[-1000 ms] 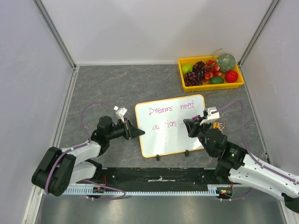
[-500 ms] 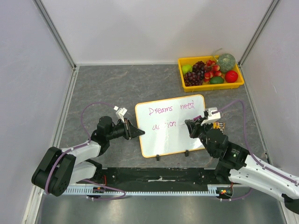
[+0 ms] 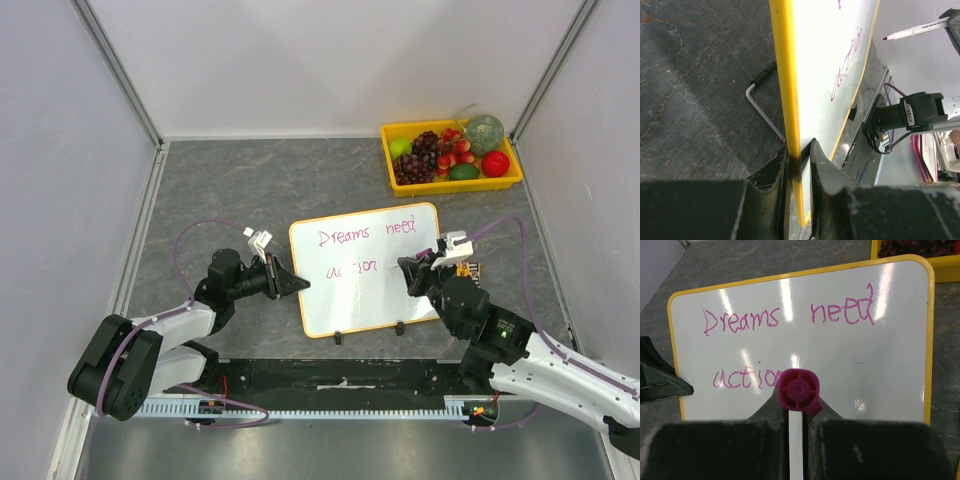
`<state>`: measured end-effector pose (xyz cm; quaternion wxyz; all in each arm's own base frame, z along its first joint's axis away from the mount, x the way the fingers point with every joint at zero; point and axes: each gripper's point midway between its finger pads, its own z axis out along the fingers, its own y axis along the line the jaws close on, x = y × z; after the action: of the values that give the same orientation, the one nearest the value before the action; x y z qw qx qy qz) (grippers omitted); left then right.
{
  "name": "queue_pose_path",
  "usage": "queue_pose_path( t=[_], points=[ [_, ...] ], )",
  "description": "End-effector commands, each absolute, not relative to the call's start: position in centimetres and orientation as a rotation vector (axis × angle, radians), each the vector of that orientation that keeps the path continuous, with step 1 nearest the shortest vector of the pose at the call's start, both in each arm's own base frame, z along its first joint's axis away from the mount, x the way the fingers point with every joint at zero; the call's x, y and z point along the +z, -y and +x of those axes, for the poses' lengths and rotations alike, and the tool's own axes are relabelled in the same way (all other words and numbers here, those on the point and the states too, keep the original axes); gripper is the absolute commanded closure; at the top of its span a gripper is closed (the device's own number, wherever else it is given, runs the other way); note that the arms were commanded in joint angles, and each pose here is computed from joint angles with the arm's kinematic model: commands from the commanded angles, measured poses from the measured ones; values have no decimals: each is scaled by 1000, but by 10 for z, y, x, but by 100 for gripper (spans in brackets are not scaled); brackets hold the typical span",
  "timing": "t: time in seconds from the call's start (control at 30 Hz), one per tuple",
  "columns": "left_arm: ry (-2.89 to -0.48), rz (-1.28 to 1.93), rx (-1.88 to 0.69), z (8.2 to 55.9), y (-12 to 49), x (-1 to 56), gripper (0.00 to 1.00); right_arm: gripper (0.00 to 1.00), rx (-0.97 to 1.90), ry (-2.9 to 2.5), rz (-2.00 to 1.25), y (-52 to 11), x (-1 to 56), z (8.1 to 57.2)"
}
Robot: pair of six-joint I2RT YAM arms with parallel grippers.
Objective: Write a sentence on the whiteboard
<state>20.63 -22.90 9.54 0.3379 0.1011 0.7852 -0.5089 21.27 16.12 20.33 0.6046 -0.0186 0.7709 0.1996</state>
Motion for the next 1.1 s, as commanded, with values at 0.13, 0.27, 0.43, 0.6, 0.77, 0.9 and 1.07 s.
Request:
queue_pose_path(
  t=[0.13, 0.27, 0.43, 0.6, 0.77, 0.9, 1.07],
  points=[
    [-2077, 281, -1189, 215, 219, 77, 98, 100, 513, -1758, -148, -186, 226, 216],
    [-2077, 279, -1190, 215, 220, 77, 98, 100, 584, -1759, -246, -213, 229, 215],
    [-2077, 281, -1191, 215, 219, 77, 98, 100, 647, -1758, -290, -232, 235, 220],
    [-2077, 283, -1192, 214, 220, 77, 98, 100, 748, -1744, -268, -235, 246, 239],
    [-2077, 279, -1190, 215, 219, 77, 98, 100, 734, -1724, -210, -216, 256, 252],
    [-2077, 280, -1191, 215, 220, 77, 98, 100, 719, -1713, -155, -192, 257, 255],
    [-2077, 281, -1191, 215, 219, 77, 98, 100, 671, -1734, -109, -164, 249, 254]
  ],
)
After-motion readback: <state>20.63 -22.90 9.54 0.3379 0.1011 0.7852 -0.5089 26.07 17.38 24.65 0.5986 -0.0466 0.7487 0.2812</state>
